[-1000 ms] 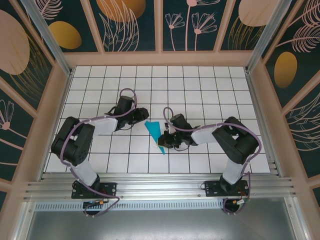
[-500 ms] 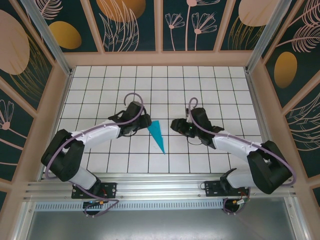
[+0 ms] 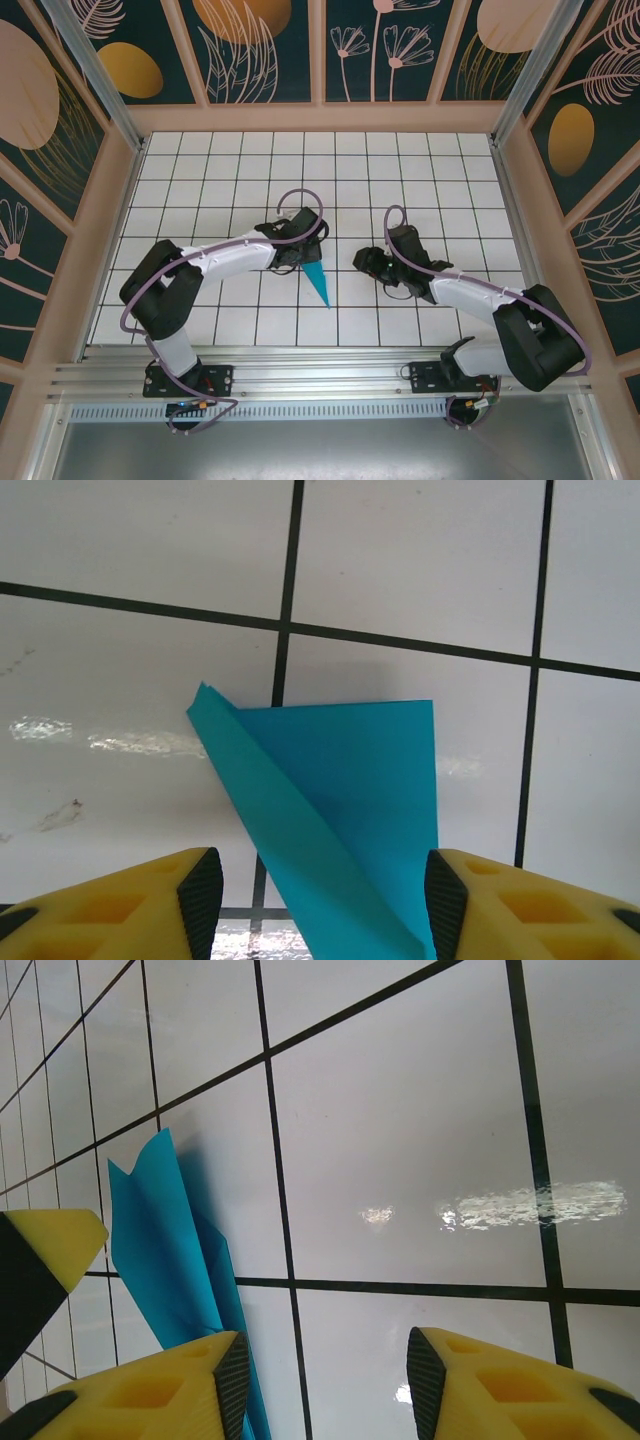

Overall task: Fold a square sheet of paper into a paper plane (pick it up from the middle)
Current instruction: Fold the wing for the fifth time at the center of the table, then turn over a paper plane at the center of the table.

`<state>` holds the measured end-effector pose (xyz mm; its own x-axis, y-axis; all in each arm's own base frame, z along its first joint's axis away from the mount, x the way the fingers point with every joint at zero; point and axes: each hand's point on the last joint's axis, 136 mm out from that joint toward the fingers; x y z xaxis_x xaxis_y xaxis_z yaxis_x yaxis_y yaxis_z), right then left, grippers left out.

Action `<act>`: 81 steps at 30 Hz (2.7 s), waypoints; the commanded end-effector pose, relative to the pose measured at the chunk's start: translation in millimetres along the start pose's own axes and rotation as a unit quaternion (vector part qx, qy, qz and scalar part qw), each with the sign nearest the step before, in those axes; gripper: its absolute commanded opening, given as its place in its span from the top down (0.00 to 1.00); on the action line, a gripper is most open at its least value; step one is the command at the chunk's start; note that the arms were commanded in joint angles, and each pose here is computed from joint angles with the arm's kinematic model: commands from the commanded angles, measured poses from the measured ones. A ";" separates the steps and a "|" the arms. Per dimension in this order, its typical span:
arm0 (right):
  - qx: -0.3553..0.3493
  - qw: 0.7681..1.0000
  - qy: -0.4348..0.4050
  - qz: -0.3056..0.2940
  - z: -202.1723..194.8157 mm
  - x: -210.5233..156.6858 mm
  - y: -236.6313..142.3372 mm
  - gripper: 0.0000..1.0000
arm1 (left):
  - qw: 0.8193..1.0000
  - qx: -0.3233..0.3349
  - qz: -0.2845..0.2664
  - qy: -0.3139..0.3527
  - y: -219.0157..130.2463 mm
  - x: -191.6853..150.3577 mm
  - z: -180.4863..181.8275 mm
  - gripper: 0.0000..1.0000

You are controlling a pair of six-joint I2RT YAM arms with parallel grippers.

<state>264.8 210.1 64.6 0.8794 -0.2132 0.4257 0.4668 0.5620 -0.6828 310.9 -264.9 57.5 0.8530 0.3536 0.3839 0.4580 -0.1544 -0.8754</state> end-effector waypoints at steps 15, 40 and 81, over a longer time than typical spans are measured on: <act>0.046 0.998 -0.020 0.035 13.0 -10.5 12.4 0.50 | 0.999 0.001 0.031 -0.028 13.2 -11.5 -3.9 0.40; 0.132 0.987 -0.063 0.062 61.9 -17.4 24.2 0.50 | 0.998 -0.049 -0.030 -0.018 -11.2 4.5 12.2 0.93; 0.188 0.961 -0.139 0.151 115.6 -54.9 78.6 0.46 | 0.995 -0.088 -0.030 -0.041 -8.4 6.6 36.7 0.96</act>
<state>241.0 347.0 46.4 0.9124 0.1683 0.3731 0.0933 0.8021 -0.5899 301.3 -227.9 51.8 0.8048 0.4494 0.3878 0.5384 -0.2776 -0.7957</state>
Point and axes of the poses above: each hand's point on the last joint's axis, 136 mm out from that joint toward the fingers, its own y axis out along the fingers, its own z axis along the line the jaws close on, x = y × z, and after that the axes turned 10 degrees about -y, right-handed
